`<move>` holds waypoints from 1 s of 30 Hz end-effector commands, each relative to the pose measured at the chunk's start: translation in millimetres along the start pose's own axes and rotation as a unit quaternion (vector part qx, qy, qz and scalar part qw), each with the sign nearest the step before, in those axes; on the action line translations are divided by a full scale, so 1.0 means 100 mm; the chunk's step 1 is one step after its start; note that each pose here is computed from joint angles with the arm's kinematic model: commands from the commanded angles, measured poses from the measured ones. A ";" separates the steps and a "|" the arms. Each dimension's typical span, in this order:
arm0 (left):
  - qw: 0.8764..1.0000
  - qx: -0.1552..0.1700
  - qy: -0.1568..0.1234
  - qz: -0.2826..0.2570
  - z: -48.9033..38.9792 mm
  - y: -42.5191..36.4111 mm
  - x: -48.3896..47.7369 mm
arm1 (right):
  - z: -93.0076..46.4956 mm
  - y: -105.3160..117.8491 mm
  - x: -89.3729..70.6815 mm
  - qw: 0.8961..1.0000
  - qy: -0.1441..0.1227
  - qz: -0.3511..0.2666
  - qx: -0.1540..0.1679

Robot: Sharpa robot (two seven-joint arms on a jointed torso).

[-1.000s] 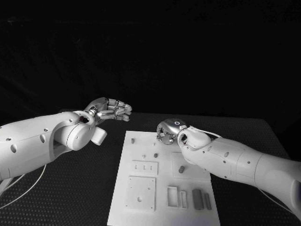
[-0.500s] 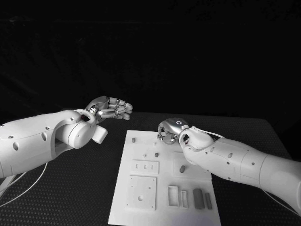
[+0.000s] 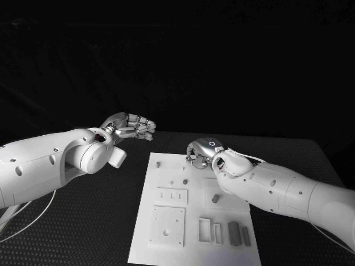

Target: Assemble the parts on the task board

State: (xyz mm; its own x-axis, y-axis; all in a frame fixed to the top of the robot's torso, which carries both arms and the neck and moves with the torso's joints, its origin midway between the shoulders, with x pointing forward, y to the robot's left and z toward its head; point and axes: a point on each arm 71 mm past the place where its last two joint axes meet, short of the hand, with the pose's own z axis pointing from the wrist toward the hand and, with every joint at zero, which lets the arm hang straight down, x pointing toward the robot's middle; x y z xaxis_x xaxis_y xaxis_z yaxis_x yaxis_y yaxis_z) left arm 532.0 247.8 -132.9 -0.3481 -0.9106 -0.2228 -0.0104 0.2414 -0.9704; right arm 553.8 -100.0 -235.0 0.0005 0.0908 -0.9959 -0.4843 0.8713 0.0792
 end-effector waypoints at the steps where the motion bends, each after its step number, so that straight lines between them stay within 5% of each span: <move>1: 1.000 0.009 0.004 0.003 0.003 -0.027 0.007 | 0.01 0.02 -0.01 1.000 -0.010 0.000 -0.001; 30: 1.000 0.021 0.008 0.008 0.013 -0.161 0.030 | 0.05 0.07 -0.01 1.000 -0.004 0.006 -0.002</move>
State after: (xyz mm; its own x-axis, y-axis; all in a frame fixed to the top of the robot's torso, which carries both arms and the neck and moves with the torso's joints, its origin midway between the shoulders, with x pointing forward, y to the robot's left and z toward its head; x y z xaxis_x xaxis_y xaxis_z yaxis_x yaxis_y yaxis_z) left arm 532.6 242.7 -120.4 -0.3561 -0.9054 -0.2313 0.0163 0.2414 -0.9703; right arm 554.9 -92.3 -234.1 0.0014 0.1013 -0.9949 -0.4863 0.8694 0.0878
